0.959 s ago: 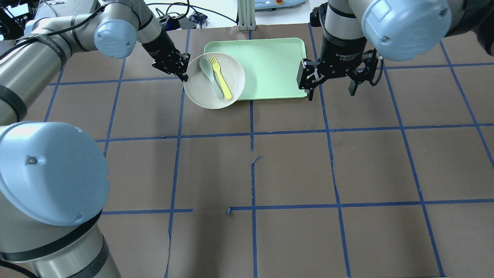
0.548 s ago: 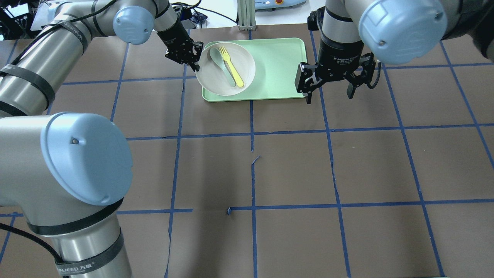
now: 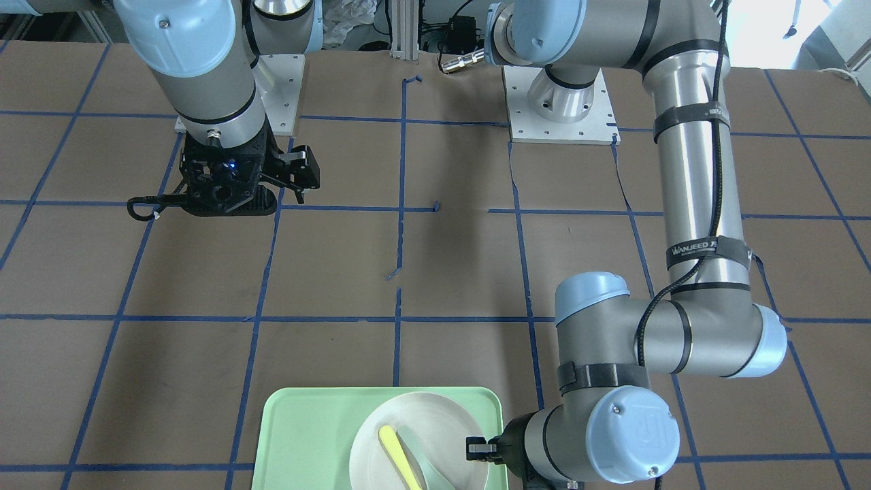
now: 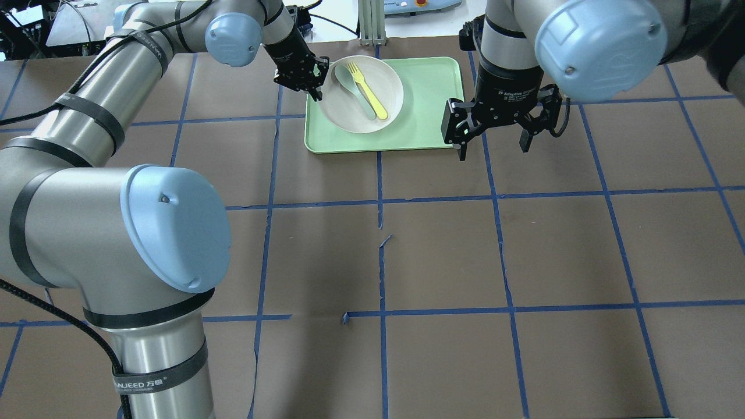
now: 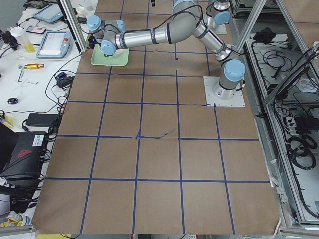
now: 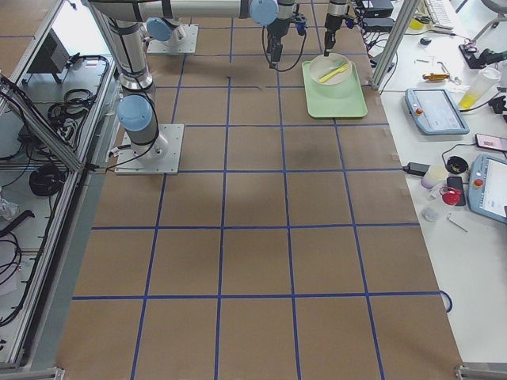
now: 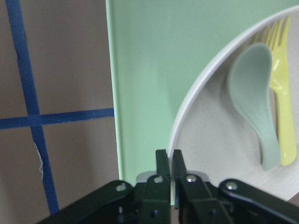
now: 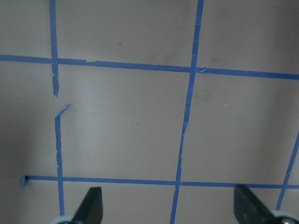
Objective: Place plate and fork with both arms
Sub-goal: 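Carry the plate with the left gripper onto the light green tray, then release the plate and raise the left gripper while the right gripper moves over the plate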
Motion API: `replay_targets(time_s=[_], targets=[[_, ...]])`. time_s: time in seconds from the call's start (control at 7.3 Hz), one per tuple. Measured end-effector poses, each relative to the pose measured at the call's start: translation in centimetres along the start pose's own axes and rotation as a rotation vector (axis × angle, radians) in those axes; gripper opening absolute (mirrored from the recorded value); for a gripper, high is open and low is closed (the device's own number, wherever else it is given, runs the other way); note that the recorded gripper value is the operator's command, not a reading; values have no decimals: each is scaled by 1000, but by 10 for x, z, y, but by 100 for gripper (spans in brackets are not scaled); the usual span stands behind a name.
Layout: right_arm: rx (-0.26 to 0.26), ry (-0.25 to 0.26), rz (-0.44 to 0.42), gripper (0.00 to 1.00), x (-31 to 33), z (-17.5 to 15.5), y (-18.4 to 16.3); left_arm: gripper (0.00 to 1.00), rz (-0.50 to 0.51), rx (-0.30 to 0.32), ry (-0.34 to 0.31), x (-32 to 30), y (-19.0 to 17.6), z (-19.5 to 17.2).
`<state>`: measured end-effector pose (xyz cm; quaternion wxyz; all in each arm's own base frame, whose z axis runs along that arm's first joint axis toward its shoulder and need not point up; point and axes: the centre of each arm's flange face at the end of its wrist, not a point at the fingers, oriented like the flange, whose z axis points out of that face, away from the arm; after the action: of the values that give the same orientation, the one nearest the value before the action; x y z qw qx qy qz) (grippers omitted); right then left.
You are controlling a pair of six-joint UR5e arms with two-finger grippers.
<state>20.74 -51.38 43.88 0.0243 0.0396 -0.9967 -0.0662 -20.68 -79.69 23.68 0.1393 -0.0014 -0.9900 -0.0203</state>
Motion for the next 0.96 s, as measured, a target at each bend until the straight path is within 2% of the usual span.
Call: replay_targets(time_s=[0.27,0.55,0.68,0.96], targets=[[0,1,-1,100,-1,0,0,0,-14,17,34,11,-4,12],[1,1,-1,100,-1,0,0,1,6,9,40,16,-3,23],[1,1,-1,100,-2,0,0,43,24,0,36,19,0,29],[3,0,-2,100,-2,-1,0,68,54,-4,29,23,3,34]])
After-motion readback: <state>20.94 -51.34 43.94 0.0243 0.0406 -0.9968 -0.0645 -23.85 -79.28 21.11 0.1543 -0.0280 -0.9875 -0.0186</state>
